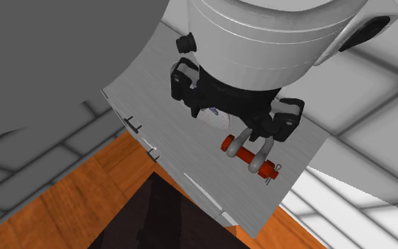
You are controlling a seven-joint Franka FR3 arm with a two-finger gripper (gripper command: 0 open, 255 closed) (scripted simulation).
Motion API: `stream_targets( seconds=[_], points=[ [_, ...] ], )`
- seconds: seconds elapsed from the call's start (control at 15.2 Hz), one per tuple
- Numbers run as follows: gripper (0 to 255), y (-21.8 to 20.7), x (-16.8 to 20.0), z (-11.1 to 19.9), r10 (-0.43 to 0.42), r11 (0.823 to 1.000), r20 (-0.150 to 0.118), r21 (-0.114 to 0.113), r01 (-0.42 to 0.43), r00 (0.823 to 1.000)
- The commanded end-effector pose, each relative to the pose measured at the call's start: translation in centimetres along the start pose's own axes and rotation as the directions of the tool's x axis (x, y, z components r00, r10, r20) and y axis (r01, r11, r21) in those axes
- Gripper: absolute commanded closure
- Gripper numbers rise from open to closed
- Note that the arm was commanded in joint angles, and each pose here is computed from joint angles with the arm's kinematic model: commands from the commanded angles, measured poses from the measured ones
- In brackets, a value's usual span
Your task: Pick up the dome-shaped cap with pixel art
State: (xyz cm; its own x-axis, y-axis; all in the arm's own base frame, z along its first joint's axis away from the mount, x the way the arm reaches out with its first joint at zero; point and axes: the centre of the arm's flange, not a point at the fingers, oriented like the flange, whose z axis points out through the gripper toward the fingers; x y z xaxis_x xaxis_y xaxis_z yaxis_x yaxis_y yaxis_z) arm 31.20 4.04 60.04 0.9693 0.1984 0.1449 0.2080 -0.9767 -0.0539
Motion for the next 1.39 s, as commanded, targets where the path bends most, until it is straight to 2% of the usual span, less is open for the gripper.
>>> stream_targets(
  seconds=[0.0, 0.2, 0.33, 0.46, 0.59, 0.79, 0.92, 1.12, 1.19, 1.32],
  points=[
    [0, 0.0, 0.0, 0.0, 0.000, 1.000, 0.000, 0.000, 0.000, 1.000],
    [0, -0.8, 4.0, 2.0, -0.167, 0.986, 0.044, -0.019, 0.168, 0.985],
    [0, -1.7, 6.5, 3.5, -0.275, 0.960, 0.075, -0.028, 0.278, 0.958],
    [0, -2.8, 8.9, 5.0, -0.379, 0.923, 0.107, -0.032, 0.384, 0.919],
    [0, -4.1, 11.1, 6.7, -0.478, 0.873, 0.139, -0.034, 0.486, 0.867],
    [0, -6.6, 14.0, 9.3, -0.612, 0.778, 0.187, -0.029, 0.627, 0.768],
    [0, -8.4, 15.6, 11.1, -0.691, 0.703, 0.217, -0.021, 0.711, 0.690],
    [0, -11.4, 17.5, 14.0, -0.790, 0.574, 0.261, -0.003, 0.819, 0.554],
    [0, -11.8, 17.7, 14.3, -0.801, 0.556, 0.266, 0.000, 0.831, 0.536],
    [0, -11.7, 17.6, 15.4, -0.801, 0.556, 0.266, 0.000, 0.831, 0.536]
  ],
)
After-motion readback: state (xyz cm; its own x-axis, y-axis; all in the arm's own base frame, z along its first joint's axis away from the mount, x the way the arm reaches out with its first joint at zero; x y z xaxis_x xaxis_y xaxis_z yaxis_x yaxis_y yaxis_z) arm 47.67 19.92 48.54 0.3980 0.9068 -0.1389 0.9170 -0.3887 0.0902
